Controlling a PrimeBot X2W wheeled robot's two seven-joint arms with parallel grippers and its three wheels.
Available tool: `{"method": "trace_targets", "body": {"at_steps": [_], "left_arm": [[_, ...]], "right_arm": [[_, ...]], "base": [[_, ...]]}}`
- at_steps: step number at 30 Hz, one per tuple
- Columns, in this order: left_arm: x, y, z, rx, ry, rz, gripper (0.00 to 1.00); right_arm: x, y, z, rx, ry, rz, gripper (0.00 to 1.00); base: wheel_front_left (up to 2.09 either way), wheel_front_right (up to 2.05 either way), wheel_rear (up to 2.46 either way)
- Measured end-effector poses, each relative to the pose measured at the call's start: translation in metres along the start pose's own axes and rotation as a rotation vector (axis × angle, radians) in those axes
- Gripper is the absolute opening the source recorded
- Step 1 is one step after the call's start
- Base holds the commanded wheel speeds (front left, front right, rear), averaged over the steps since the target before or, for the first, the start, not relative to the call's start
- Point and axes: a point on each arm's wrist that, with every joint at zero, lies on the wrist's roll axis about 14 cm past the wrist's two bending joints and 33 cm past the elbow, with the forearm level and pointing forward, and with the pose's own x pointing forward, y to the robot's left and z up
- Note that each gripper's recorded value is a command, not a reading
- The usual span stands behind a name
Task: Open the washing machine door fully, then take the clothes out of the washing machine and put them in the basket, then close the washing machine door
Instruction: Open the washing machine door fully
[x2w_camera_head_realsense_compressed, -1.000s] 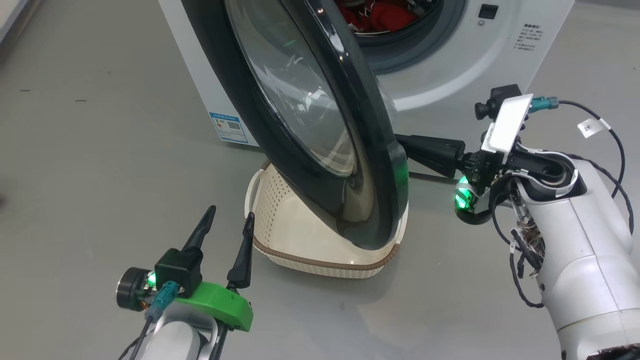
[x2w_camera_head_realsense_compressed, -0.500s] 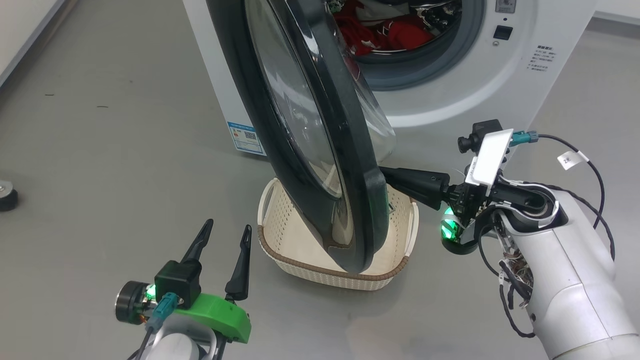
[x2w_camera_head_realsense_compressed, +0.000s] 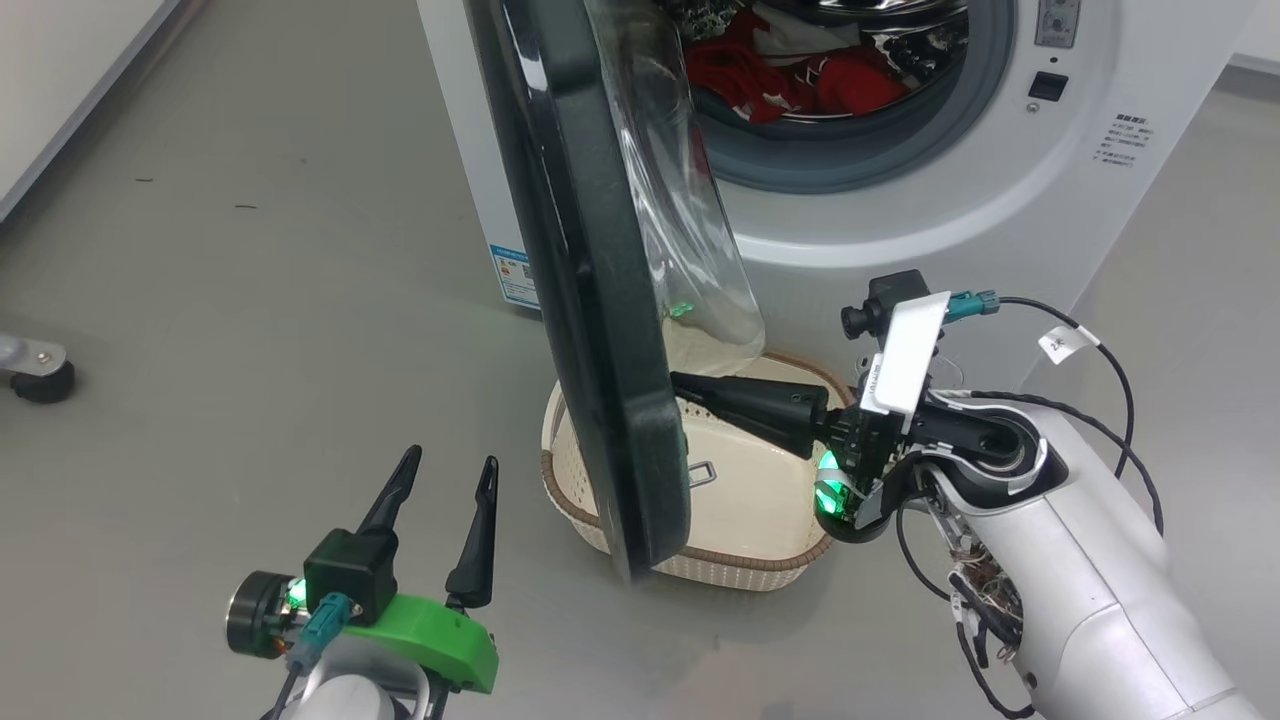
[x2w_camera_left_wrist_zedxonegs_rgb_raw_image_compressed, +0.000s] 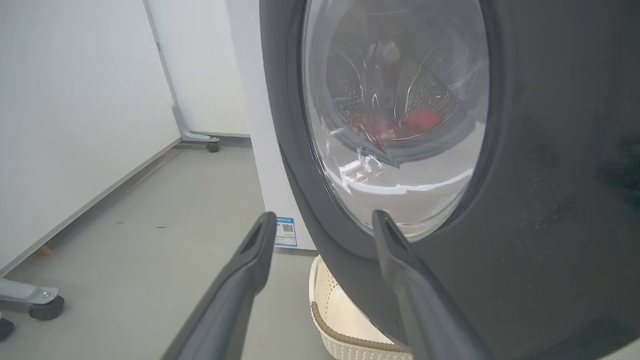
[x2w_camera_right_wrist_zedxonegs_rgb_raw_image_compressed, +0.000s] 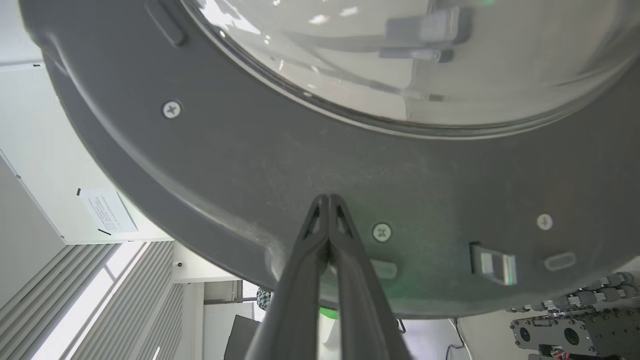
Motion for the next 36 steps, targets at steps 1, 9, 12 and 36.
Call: {"method": "trace_targets", "body": {"at_steps": [1, 9, 12, 36], "left_arm": [[-0.001, 0.002, 0.0, -0.001, 0.001, 0.007, 1.0], [-0.003, 0.006, 0.0, -0.001, -0.002, 0.021, 1.0], [-0.003, 0.007, 0.002, -0.002, -0.005, 0.024, 1.0], [0.003, 0.006, -0.004, -0.004, 0.009, 0.028, 1.0]], "right_arm": [[0.003, 0.0, -0.003, -0.004, 0.009, -0.002, 0.0], [0.016, 0.001, -0.015, -0.002, 0.029, 0.011, 0.0], [0.019, 0.002, -0.018, 0.005, 0.025, 0.018, 0.0], [-0.043, 0.015, 0.053, 0.038, -0.462, 0.118, 0.0]], "base": [[0.0, 0.0, 0.0], [0.0, 0.0, 0.0], [0.0, 0.0, 0.0], [0.0, 0.0, 0.0]]}}
